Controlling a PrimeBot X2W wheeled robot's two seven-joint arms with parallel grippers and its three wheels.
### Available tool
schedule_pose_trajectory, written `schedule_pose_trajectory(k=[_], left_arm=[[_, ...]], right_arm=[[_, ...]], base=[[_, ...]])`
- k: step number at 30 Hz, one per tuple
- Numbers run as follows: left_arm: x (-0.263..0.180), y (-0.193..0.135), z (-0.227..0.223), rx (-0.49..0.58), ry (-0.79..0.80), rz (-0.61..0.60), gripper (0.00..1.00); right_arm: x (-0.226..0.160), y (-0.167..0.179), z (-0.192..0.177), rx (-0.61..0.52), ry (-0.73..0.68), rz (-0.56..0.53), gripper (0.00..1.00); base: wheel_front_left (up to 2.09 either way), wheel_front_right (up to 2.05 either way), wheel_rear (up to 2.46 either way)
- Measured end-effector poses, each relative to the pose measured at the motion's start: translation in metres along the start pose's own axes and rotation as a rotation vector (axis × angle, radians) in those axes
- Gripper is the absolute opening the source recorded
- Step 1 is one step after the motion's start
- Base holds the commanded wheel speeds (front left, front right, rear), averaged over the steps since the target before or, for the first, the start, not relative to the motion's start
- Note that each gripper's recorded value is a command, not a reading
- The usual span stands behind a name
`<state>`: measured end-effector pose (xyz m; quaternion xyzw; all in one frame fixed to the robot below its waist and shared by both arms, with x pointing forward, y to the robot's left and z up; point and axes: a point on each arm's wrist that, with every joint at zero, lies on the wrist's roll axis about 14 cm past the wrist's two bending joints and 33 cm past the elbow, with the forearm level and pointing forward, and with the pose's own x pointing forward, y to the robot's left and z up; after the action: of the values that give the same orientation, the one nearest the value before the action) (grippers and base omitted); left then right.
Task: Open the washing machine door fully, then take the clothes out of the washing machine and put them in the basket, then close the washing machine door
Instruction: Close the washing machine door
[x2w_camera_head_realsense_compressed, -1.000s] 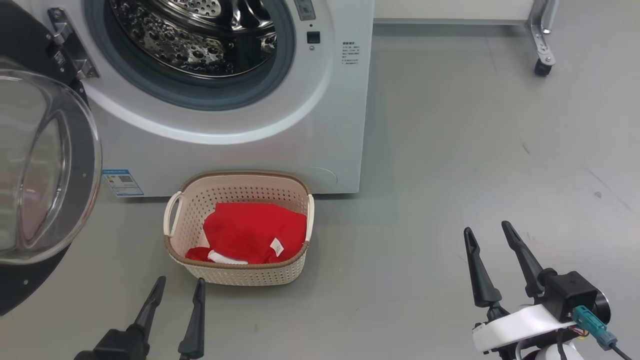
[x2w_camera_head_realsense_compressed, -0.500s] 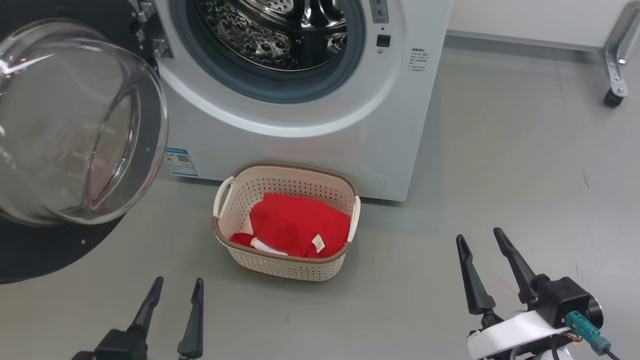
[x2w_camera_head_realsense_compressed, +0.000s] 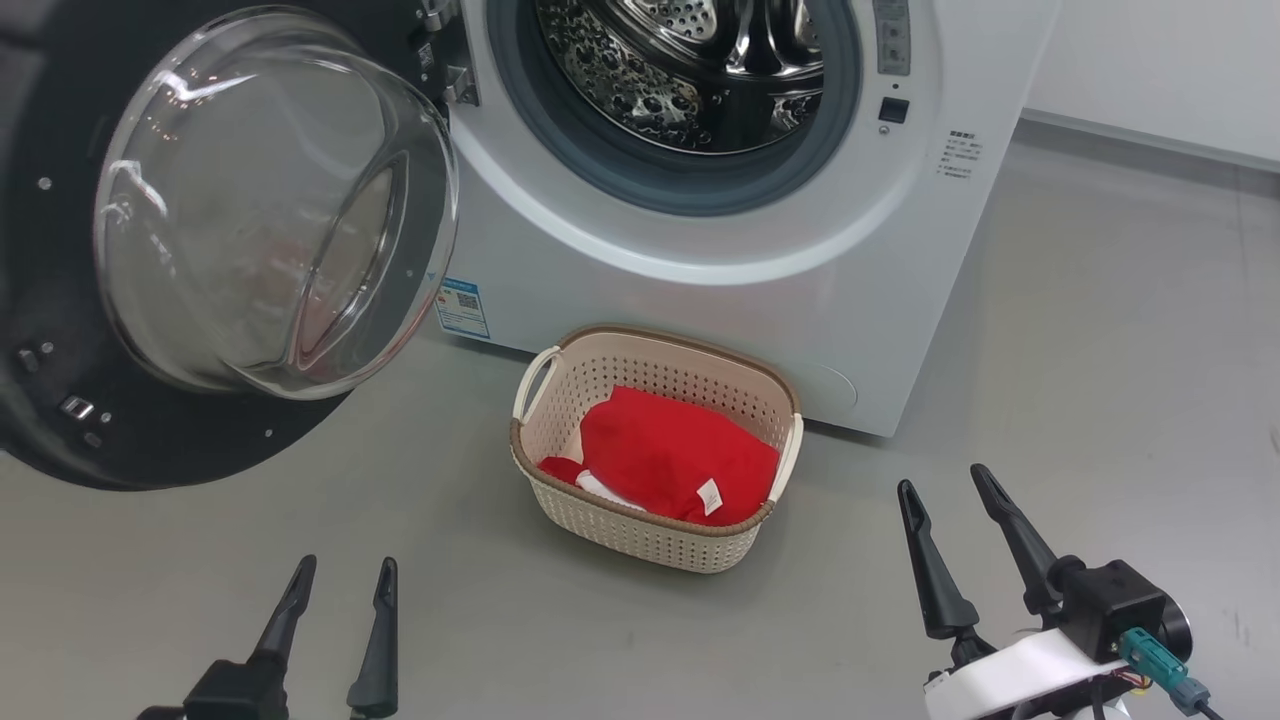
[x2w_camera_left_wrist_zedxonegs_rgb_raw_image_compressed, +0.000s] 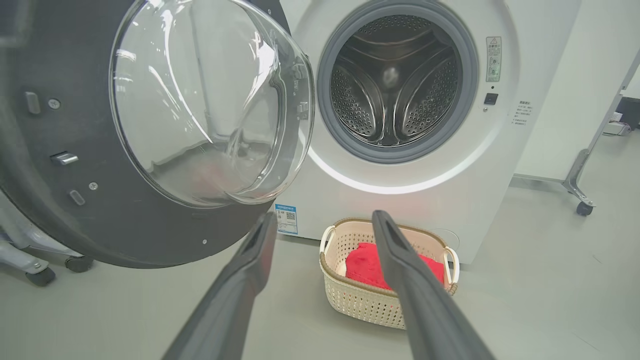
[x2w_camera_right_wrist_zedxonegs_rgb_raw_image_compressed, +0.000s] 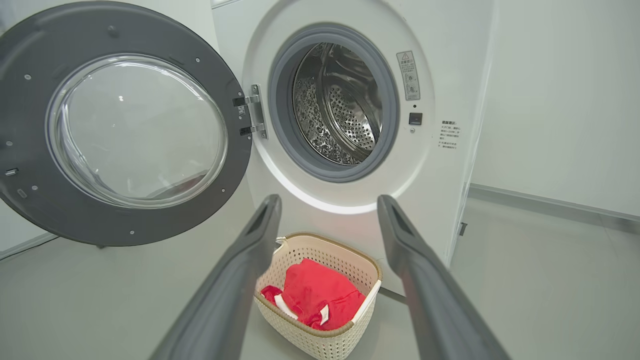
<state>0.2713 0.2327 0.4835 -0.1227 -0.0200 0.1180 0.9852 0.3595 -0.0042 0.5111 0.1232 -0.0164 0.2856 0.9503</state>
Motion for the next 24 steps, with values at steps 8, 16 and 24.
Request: schedule_pose_trajectory(k=[8,16,24], left_arm=[[-0.011,0.018,0.007,0.002,-0.024,0.064,1.0],[-0.018,0.032,0.011,0.005,-0.036,0.114,1.0],[-0.023,0.041,0.015,0.007,-0.052,0.144,1.0]], right_arm=[[0.008,0.019,-0.004,0.008,0.011,0.062,1.0],[0.013,0.033,-0.009,0.016,0.026,0.11,1.0],[0.015,0.043,-0.013,0.02,0.039,0.141,1.0]], base=[[0.0,0.0,0.0],[0.0,0.0,0.0],[0.0,0.0,0.0]])
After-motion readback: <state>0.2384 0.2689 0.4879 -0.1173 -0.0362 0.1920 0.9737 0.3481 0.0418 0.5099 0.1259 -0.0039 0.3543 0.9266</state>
